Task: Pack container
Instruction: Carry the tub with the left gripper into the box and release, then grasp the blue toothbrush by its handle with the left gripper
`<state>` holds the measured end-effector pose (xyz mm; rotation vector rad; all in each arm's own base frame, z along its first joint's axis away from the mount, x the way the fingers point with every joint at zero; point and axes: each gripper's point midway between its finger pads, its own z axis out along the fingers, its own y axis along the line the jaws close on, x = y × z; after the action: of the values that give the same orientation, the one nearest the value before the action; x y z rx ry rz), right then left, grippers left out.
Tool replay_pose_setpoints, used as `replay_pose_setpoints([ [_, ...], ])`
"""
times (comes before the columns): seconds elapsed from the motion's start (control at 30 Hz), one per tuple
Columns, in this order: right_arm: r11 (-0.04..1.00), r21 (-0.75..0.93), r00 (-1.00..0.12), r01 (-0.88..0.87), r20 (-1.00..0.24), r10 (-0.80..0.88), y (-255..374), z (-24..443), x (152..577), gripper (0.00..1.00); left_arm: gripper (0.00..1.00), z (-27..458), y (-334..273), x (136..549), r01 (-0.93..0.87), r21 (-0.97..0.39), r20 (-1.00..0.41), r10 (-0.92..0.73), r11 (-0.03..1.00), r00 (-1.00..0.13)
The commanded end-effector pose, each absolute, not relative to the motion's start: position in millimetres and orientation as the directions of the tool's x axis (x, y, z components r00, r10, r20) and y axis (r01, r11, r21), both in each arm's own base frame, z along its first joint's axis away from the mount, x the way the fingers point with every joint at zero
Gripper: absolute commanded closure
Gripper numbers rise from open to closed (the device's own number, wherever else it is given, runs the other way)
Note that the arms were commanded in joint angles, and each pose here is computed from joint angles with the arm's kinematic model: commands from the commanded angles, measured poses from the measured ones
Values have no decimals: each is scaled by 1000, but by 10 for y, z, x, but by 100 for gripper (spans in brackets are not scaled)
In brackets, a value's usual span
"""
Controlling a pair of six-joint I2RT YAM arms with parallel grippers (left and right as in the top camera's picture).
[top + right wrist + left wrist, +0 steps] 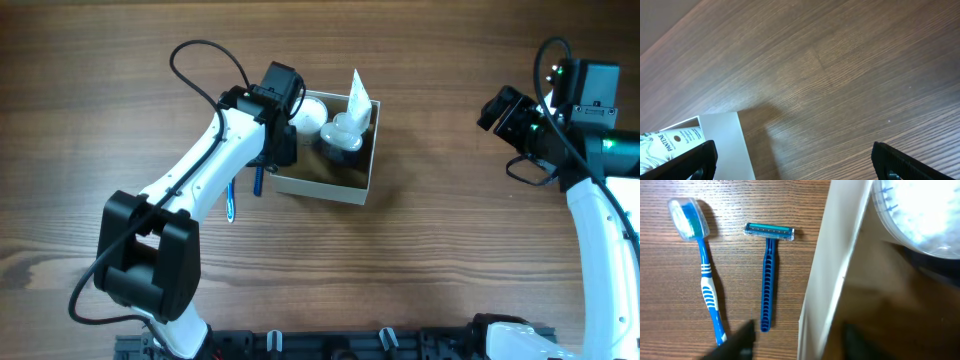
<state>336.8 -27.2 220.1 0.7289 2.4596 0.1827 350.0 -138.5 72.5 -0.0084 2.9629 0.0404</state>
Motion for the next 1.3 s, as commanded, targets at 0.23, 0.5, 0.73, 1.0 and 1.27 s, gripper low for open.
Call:
replay_pose_setpoints([
  [0.23, 838, 294, -688, 461, -477, 546, -263, 2236, 3407, 0, 41, 911, -1609, 3353, -9, -127, -148, -28, 992, -989],
  [0.5, 838, 293, -689, 460, -478, 546, -263, 2236, 3407, 0, 42, 921, -1704, 3282, -25, -180, -111, -46, 983, -993],
  [0.73, 838, 294, -689, 461, -477, 546, -262, 2236, 3407, 0, 42, 917, -1821, 3178, -19, -187, -87, -36, 982, -996],
  [1.0, 838, 294, -689, 461, -477, 546, -262, 2236, 3407, 0, 39, 1171, -1523, 3283, -98, -147, -160, -122, 984, -980],
  [1.27, 838, 293, -689, 460, -478, 546, -263, 2236, 3407, 0, 14, 1875, -932, 3321, -189, -186, -321, -242, 964, -916],
])
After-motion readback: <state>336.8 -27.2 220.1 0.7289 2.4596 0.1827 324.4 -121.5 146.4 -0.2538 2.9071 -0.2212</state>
